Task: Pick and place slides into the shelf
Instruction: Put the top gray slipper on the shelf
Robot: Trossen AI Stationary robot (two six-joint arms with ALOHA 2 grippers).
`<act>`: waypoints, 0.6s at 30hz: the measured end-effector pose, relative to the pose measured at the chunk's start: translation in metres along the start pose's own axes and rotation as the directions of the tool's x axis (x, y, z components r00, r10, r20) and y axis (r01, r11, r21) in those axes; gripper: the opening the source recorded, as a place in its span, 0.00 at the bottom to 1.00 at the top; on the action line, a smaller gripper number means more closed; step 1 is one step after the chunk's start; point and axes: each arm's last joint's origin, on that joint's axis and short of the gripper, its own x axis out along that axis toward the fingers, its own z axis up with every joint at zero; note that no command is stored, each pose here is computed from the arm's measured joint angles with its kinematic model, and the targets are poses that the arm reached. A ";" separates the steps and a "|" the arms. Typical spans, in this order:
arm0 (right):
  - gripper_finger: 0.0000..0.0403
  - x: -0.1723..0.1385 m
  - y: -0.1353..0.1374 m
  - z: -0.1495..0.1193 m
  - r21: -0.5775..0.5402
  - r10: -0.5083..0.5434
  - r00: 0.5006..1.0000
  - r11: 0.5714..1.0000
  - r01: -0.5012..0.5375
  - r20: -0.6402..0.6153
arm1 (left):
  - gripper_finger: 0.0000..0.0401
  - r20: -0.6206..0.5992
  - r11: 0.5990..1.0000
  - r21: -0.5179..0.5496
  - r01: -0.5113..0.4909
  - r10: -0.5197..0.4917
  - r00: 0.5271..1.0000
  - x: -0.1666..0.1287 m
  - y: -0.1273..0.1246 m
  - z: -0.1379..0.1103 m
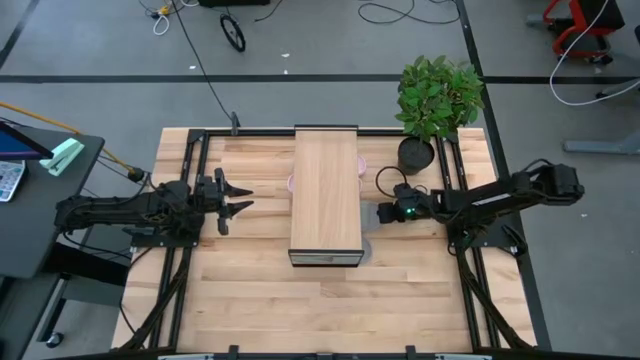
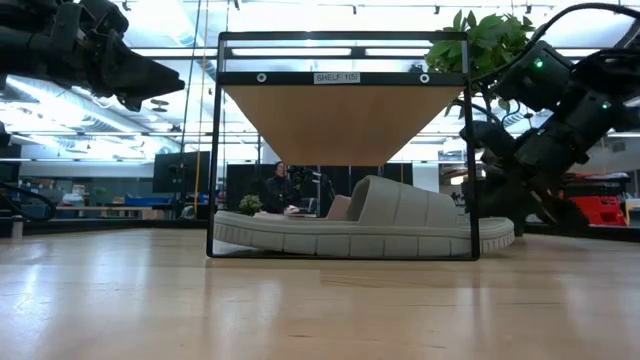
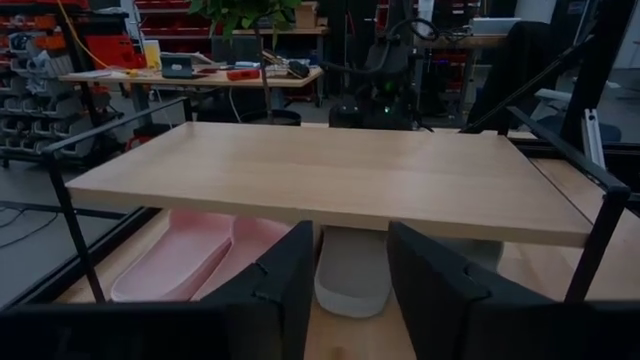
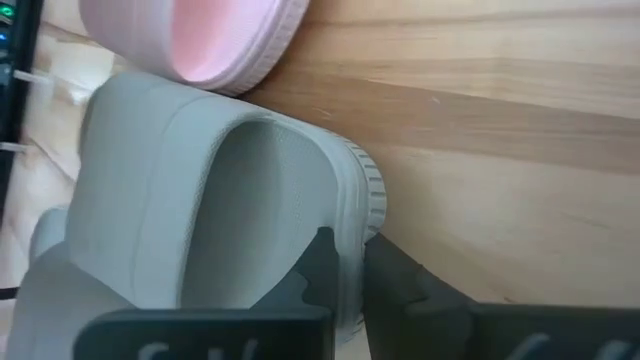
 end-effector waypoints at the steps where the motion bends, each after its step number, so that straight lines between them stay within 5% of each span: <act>1: 0.06 -0.002 0.000 0.000 -0.001 -0.002 1.000 1.000 0.002 -0.001 | 0.33 -0.003 1.000 0.000 0.000 0.000 1.000 0.000 0.000 0.000; 18: 0.06 -0.036 -0.002 0.004 -0.020 0.009 1.000 1.000 -0.009 0.018 | 0.34 -0.006 1.000 0.000 0.000 0.000 1.000 0.000 0.000 -0.001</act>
